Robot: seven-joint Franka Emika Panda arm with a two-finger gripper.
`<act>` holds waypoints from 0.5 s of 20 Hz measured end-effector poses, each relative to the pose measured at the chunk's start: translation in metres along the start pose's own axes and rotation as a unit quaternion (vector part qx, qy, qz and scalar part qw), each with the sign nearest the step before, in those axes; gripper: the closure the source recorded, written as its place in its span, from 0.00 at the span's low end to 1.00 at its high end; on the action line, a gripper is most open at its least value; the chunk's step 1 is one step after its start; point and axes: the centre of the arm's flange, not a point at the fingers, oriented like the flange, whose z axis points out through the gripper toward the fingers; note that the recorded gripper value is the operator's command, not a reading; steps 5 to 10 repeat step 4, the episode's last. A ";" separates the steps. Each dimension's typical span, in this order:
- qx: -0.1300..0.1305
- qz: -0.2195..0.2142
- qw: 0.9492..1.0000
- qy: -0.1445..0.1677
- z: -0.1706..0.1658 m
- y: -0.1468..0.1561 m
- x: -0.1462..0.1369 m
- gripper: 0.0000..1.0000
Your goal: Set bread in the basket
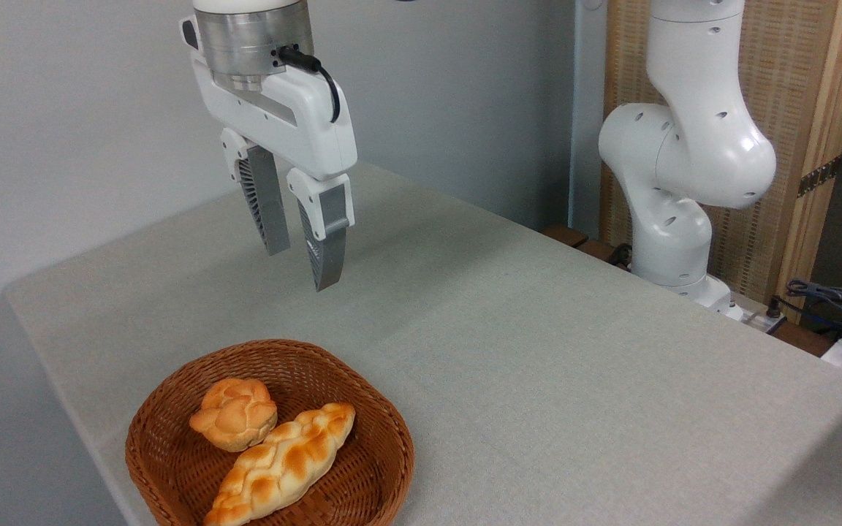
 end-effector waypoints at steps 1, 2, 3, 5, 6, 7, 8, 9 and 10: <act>-0.001 -0.001 1.000 -0.002 0.000 -0.001 -0.001 0.00; -0.002 -0.002 1.000 -0.002 0.000 -0.001 -0.002 0.00; -0.002 -0.003 1.000 -0.002 0.000 -0.002 -0.003 0.00; -0.001 -0.004 1.000 -0.002 0.000 -0.003 -0.003 0.00; -0.001 -0.004 1.000 -0.002 0.000 -0.003 -0.003 0.00; -0.001 -0.004 1.000 -0.002 0.000 -0.003 -0.003 0.00; -0.001 -0.004 1.000 -0.002 0.000 -0.003 -0.003 0.00; -0.001 -0.004 1.000 -0.002 0.000 -0.003 -0.003 0.00; -0.001 -0.004 1.000 -0.002 0.000 -0.003 -0.003 0.00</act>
